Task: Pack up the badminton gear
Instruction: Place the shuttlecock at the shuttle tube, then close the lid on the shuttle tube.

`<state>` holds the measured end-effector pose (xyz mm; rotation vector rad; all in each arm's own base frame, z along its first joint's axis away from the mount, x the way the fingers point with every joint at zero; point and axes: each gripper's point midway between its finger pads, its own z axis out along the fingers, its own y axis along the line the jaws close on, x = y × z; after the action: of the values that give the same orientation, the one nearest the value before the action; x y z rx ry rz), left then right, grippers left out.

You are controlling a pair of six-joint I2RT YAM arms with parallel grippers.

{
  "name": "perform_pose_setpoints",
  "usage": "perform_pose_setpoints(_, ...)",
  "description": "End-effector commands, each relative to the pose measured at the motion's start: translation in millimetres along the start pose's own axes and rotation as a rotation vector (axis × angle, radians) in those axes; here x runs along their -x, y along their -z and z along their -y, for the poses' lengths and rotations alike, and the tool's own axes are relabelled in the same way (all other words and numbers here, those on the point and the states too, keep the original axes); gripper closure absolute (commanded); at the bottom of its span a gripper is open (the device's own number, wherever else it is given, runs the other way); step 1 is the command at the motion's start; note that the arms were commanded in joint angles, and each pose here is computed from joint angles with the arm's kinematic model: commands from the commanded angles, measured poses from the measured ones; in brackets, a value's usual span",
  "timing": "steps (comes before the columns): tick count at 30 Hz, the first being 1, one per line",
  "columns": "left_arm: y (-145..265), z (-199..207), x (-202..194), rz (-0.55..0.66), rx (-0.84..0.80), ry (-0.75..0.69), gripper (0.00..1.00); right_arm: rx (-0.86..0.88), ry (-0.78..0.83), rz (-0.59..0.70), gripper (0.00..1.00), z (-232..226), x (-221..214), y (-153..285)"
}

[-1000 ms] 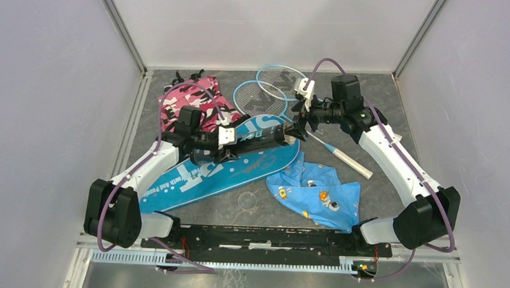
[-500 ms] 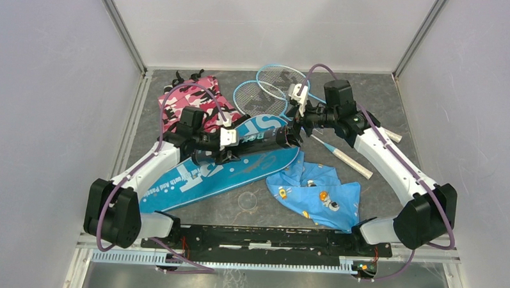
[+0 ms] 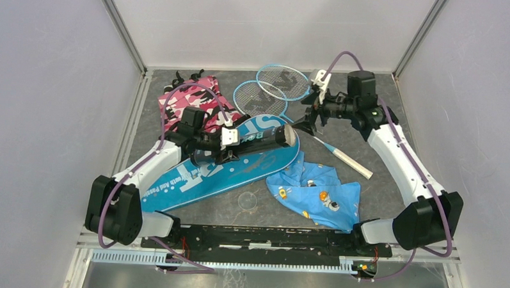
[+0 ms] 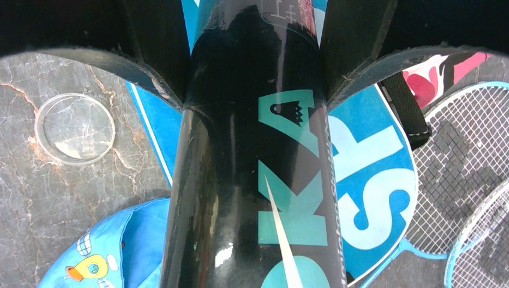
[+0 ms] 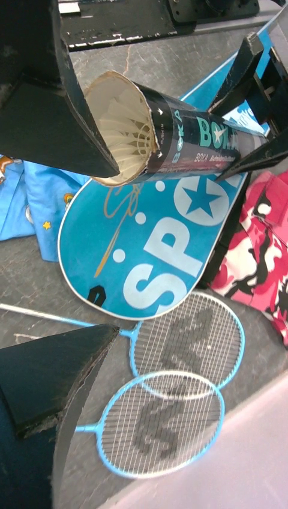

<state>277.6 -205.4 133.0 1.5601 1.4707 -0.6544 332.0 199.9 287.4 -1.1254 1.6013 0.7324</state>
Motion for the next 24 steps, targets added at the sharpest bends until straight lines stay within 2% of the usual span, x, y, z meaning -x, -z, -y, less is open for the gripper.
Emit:
perform_pose_setpoints(1, 5.5, -18.3, 13.2, 0.0, 0.046, -0.034, 0.98, -0.024, 0.043, 0.072, 0.02, -0.2, 30.8, 28.6)
perform_pose_setpoints(10, 18.4, -35.4, 7.9, -0.057, 0.128, 0.034, 0.98, -0.049, 0.091, -0.014, 0.03, -9.1, -4.4, 38.3)
perform_pose_setpoints(14, 26.6, -55.1, 6.8, -0.084, 0.222, 0.136, 0.98, -0.047, 0.161, -0.074, 0.05, -23.3, -22.8, 32.3)
perform_pose_setpoints(18, 32.8, -68.8, 8.1, -0.081, 0.256, 0.223, 0.98, 0.028, 0.246, -0.14, 0.08, -52.7, -38.2, 11.5)
perform_pose_setpoints(24, 39.8, -84.2, 1.1, -0.071, 0.292, 0.359, 0.98, 0.182, 0.341, -0.171, 0.13, -96.0, -52.3, -18.1)
